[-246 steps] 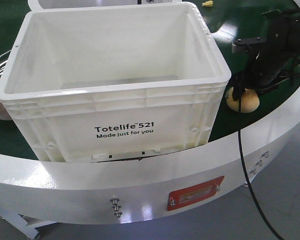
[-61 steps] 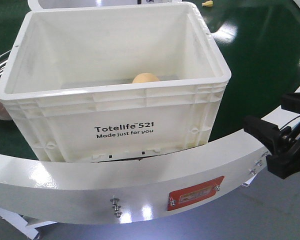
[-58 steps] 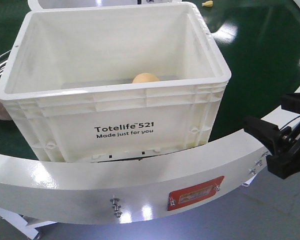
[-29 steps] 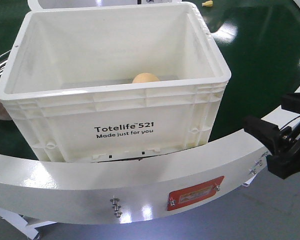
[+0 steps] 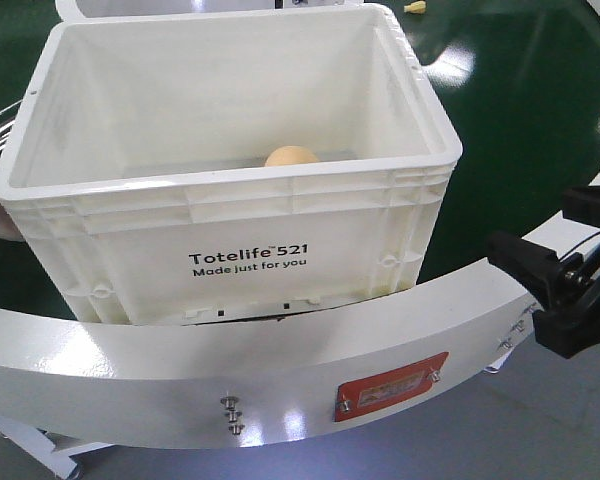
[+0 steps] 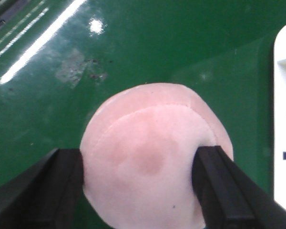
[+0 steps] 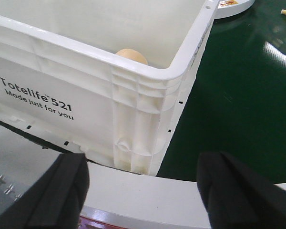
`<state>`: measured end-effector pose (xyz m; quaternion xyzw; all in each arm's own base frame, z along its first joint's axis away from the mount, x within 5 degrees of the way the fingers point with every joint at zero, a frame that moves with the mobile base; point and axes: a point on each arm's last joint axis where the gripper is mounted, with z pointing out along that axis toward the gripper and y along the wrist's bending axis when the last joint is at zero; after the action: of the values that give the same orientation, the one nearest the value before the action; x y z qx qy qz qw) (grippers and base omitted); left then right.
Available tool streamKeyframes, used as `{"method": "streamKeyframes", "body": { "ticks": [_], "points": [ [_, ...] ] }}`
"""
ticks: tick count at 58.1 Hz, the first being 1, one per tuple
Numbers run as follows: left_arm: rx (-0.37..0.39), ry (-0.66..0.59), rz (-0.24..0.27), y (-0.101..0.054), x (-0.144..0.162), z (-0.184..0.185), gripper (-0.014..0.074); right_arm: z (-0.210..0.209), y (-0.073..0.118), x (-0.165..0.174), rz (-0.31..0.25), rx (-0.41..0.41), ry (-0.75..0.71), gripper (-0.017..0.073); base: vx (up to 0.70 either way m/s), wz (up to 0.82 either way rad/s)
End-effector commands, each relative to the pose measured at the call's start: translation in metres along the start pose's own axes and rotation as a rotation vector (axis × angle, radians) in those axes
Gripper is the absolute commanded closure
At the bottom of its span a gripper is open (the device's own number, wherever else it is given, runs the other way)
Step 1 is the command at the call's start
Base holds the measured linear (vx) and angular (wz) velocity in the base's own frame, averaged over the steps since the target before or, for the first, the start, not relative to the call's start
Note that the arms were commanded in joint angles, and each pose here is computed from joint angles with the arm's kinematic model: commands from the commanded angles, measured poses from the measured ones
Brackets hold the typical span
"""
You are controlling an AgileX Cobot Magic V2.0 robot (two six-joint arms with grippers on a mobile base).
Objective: Place moving items into box and shelve
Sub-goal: 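Grasp the pink ball with the left gripper and drop it into the tote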
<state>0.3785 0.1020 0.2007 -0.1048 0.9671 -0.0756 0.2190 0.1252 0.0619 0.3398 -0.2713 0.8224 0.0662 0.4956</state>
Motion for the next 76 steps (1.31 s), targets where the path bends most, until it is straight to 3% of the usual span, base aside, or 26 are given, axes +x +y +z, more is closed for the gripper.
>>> {"method": "streamKeyframes", "body": {
  "ticks": [1, 27, 39, 62, 71, 76],
  "points": [
    [0.003, -0.063, 0.021, -0.008, -0.01, -0.014, 0.0039, -0.006, -0.003, -0.014, -0.005, 0.022, -0.1, 0.0038, 0.0, 0.0],
    [0.012, -0.059, 0.033, -0.014, -0.01, -0.018, 0.0326, -0.006, -0.003, -0.014, -0.005, 0.022, -0.101, 0.0038, 0.0, 0.0],
    [0.009, -0.12, 0.047, -0.019, -0.013, -0.042, 0.0388, -0.006, -0.003, -0.014, -0.005, 0.022, -0.101, 0.0038, 0.0, 0.0],
    [-0.009, -0.443, 0.121, -0.048, -0.009, -0.164, 0.0391, -0.006, -0.003, -0.014, -0.004, 0.022, -0.101, 0.0038, 0.0, 0.0],
    [-0.001, -0.614, 0.231, -0.073, 0.007, -0.223, 0.0391, -0.006, -0.003, -0.014, -0.004, 0.022, -0.101, 0.0038, 0.0, 0.0],
    [0.048, -0.702, 0.251, -0.089, 0.018, -0.249, 0.0391, -0.006, -0.003, -0.014, -0.004, 0.022, -0.101, 0.0038, 0.0, 0.0]
  ]
}}
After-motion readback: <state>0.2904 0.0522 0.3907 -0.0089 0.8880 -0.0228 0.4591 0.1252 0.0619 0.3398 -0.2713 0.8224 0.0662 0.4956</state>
